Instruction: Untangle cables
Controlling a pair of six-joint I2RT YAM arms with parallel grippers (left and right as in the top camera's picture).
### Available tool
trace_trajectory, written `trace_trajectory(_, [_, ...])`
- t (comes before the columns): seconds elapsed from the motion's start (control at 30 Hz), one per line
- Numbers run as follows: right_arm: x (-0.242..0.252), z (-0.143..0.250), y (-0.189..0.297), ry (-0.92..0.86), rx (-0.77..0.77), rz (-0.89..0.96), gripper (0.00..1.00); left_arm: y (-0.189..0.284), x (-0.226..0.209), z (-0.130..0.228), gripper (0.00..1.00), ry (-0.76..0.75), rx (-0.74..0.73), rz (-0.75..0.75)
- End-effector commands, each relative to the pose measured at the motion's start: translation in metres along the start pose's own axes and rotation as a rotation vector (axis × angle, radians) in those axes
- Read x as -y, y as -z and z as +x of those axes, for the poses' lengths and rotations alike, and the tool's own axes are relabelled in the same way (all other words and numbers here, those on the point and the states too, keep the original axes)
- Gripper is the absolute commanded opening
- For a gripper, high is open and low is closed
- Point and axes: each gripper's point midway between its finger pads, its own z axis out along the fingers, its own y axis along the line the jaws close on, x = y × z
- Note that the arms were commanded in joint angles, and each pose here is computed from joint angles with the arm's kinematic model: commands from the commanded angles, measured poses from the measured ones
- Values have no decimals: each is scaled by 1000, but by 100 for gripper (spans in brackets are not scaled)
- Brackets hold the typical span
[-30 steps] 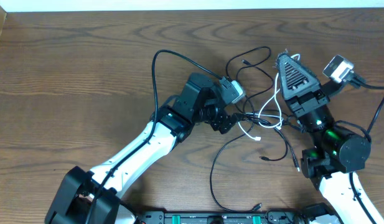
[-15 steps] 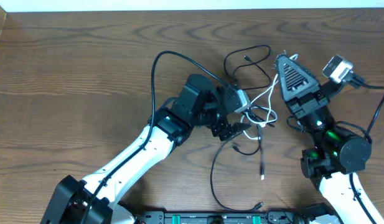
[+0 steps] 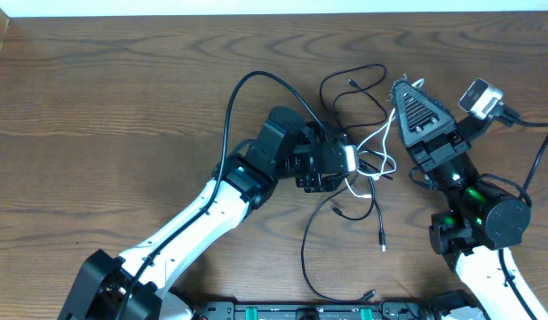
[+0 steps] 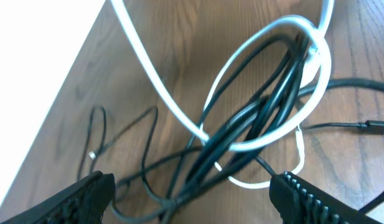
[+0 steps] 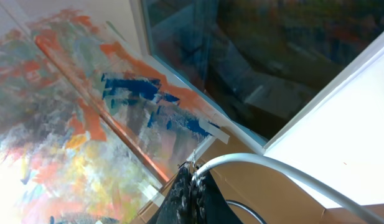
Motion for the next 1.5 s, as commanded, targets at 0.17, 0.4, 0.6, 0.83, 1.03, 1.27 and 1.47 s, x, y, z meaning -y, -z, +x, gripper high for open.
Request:
trace_trajectory(0.17, [-8, -2, -3, 2, -8, -17, 1, -11, 36, -25, 85, -94, 64, 110])
trace_trajectory(0.4, [-8, -1, -3, 2, -8, -17, 1, -12, 39, -25, 84, -86, 61, 119])
trace_trajectory(0.6, [-8, -1, -3, 2, -12, -17, 1, -12, 40, -27, 100, -86, 69, 129])
trace_trajectory(0.83, [-8, -1, -3, 2, -12, -18, 1, -12, 40, -27, 30, -86, 69, 128])
trace_trajectory(1.03, [-8, 0, -3, 2, -15, -18, 1, -12, 38, -25, 8, -86, 56, 113])
trace_trajectory(1.27, [-8, 0, -3, 1, -16, -18, 1, -9, -5, 10, 8, 19, -144, -121])
trace_trajectory(1.47, [-8, 0, -3, 2, -15, -18, 1, 1, -26, 35, 8, 150, -217, -212])
